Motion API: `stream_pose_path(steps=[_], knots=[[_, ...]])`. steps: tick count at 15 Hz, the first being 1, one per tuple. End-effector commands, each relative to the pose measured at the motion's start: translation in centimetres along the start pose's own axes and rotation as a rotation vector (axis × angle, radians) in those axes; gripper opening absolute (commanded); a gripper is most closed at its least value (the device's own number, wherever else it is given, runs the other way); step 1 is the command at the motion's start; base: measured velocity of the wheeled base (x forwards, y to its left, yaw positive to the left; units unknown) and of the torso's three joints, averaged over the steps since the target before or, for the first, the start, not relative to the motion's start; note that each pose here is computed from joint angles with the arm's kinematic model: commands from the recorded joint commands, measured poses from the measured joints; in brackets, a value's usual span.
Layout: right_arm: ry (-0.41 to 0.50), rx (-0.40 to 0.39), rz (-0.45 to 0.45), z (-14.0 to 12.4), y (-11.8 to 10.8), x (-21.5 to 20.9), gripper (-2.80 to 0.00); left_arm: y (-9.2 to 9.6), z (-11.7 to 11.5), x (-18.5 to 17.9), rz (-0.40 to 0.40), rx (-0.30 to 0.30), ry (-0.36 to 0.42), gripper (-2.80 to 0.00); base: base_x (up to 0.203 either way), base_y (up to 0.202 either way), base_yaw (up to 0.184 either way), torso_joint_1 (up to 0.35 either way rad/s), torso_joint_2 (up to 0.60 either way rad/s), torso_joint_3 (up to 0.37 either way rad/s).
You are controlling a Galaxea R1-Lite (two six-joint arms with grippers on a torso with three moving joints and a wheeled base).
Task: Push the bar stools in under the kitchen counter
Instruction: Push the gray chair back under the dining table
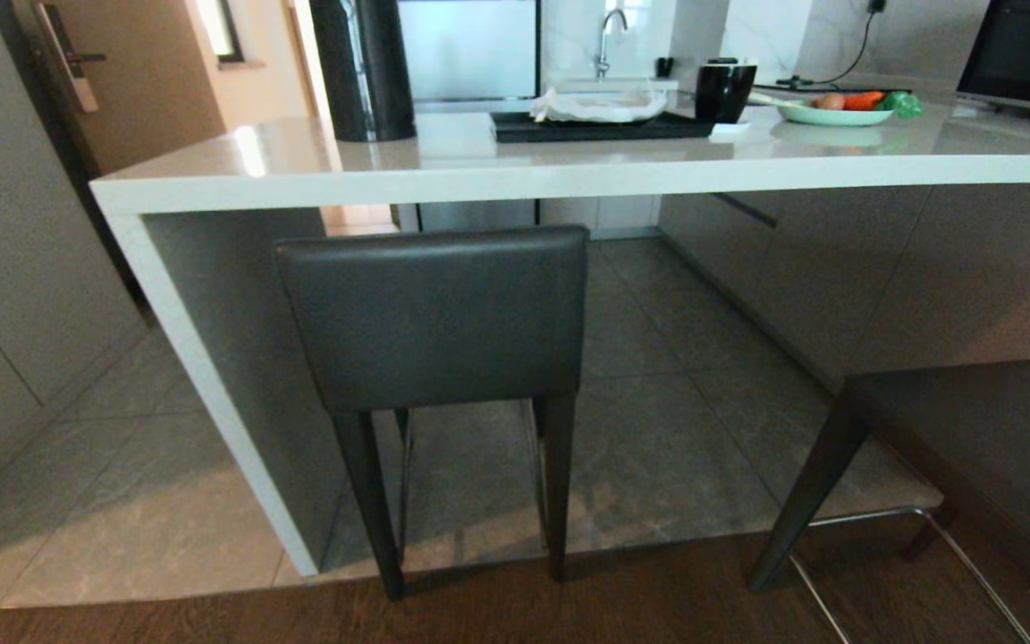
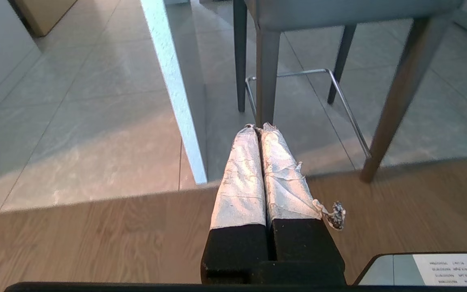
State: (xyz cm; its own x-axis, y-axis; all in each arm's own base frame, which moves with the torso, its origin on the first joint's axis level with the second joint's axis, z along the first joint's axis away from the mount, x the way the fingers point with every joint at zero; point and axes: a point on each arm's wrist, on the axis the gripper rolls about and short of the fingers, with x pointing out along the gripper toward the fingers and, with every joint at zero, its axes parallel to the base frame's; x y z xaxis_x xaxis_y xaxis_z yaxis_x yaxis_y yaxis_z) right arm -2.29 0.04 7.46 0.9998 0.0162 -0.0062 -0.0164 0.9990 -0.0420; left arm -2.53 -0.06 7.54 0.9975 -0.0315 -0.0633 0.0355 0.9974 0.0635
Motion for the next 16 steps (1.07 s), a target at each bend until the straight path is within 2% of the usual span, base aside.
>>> stream_pose_path(steps=[1,9,16], knots=[[0.002,-0.001,0.001,0.00,0.00,0.01,-2.80,0.00,0.00,0.02,0.001,0.000,0.004,-2.80,-0.198,0.000,-0.001,0.002,0.00,0.005],[0.003,0.000,0.001,0.00,0.00,0.01,-2.80,0.00,-0.02,0.04,-0.001,0.002,0.004,-2.80,-0.189,0.000,-0.002,0.001,0.00,0.001],[0.001,-0.001,0.001,0.01,0.00,0.01,-2.80,0.00,0.02,0.03,-0.001,0.002,0.003,-2.80,0.000,0.000,0.000,0.000,0.00,0.000]])
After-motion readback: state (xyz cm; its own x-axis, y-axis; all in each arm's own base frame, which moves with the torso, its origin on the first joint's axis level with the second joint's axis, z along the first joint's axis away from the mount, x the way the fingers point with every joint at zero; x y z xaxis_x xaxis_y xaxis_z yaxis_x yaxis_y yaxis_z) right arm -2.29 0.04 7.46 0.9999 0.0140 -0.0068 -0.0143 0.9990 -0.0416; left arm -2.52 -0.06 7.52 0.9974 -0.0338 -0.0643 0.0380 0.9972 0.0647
